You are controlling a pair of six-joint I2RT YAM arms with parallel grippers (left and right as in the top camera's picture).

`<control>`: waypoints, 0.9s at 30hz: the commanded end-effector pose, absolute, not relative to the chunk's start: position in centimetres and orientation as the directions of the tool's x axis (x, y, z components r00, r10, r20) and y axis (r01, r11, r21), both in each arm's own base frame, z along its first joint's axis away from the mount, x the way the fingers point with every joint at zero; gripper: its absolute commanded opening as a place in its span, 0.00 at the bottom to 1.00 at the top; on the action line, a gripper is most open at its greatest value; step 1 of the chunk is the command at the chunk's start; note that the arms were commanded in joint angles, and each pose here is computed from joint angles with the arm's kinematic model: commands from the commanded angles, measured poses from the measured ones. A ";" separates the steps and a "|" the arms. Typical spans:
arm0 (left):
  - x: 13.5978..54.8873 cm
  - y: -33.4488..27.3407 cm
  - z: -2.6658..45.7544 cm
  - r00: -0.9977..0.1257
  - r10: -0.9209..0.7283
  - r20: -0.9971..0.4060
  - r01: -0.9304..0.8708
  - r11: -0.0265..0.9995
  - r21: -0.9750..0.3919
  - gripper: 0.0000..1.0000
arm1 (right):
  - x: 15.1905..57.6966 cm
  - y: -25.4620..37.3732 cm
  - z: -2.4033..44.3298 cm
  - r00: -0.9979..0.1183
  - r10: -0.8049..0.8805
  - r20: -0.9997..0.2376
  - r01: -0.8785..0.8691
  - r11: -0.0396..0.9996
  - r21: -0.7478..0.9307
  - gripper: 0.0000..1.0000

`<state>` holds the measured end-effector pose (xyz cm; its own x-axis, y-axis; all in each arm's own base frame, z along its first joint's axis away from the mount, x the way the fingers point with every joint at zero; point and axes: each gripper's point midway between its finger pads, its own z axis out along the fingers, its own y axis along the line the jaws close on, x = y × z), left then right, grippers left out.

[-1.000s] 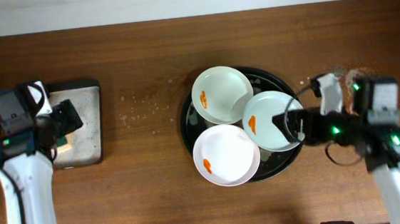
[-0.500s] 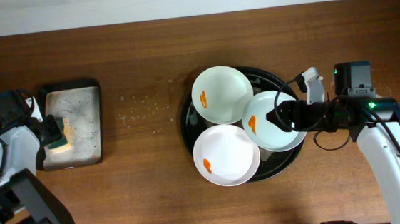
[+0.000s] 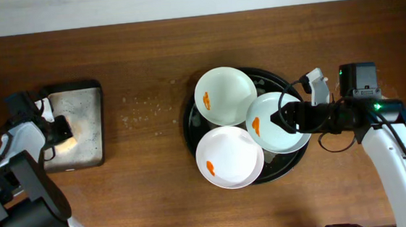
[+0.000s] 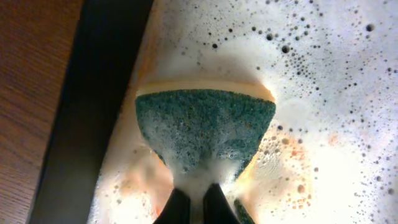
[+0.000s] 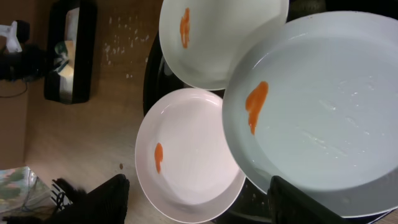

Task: Clean dirty plates on tray and stack at the side
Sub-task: 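Grasp the green sponge with left gripper, a plate rim with right, then lift the sponge with the left gripper and move it toward the plates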

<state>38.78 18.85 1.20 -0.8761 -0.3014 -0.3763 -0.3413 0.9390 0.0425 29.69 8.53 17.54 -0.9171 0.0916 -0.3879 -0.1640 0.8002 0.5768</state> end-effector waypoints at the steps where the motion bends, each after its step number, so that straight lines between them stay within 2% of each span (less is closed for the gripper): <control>1: 38.9 17.1 1.4 -0.890 -0.285 -0.356 -0.311 0.950 0.018 0.00 | 29.8 8.9 18.3 -0.911 0.086 -0.404 -0.185 0.790 0.584 0.72; 5: 40.3 15.4 7.6 -0.862 -0.229 -0.452 -0.269 0.963 0.025 0.00 | 29.8 8.9 18.3 -0.911 0.086 -0.404 -0.185 0.790 0.584 0.72; 7: 40.4 13.9 9.0 -0.863 -0.198 -0.465 -0.238 0.971 0.028 0.00 | 29.8 8.9 18.3 -0.911 0.086 -0.404 -0.185 0.790 0.584 0.72; 15: 39.3 12.8 0.5 -0.933 -0.210 -0.291 -0.221 0.975 0.006 0.00 | 29.8 8.9 18.3 -0.910 0.086 -0.405 -0.185 0.790 0.584 0.72; 18: 39.4 12.5 0.3 -0.935 -0.211 -0.286 -0.216 0.976 -0.016 0.00 | 29.8 8.9 18.3 -0.910 0.086 -0.405 -0.185 0.790 0.584 0.72; 19: 39.6 12.5 0.8 -0.933 -0.210 -0.293 -0.215 0.976 -0.015 0.00 | 29.8 8.9 18.3 -0.910 0.086 -0.405 -0.184 0.791 0.583 0.72; 24: 40.8 12.4 11.1 -0.876 -0.217 -0.430 -0.227 0.974 -0.030 0.00 | 29.9 8.6 18.1 -0.910 0.086 -0.405 -0.178 0.802 0.570 0.72; 27: 40.1 12.9 14.3 -0.847 -0.216 -0.487 -0.250 0.968 0.005 0.00 | 29.9 8.6 18.1 -0.910 0.086 -0.405 -0.178 0.802 0.570 0.72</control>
<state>39.69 12.50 10.28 -0.8926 -0.2101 -0.3989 -0.2253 0.9742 -0.0088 29.68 8.56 17.56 -0.9172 0.0916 -0.3878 -0.1650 0.7987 0.5787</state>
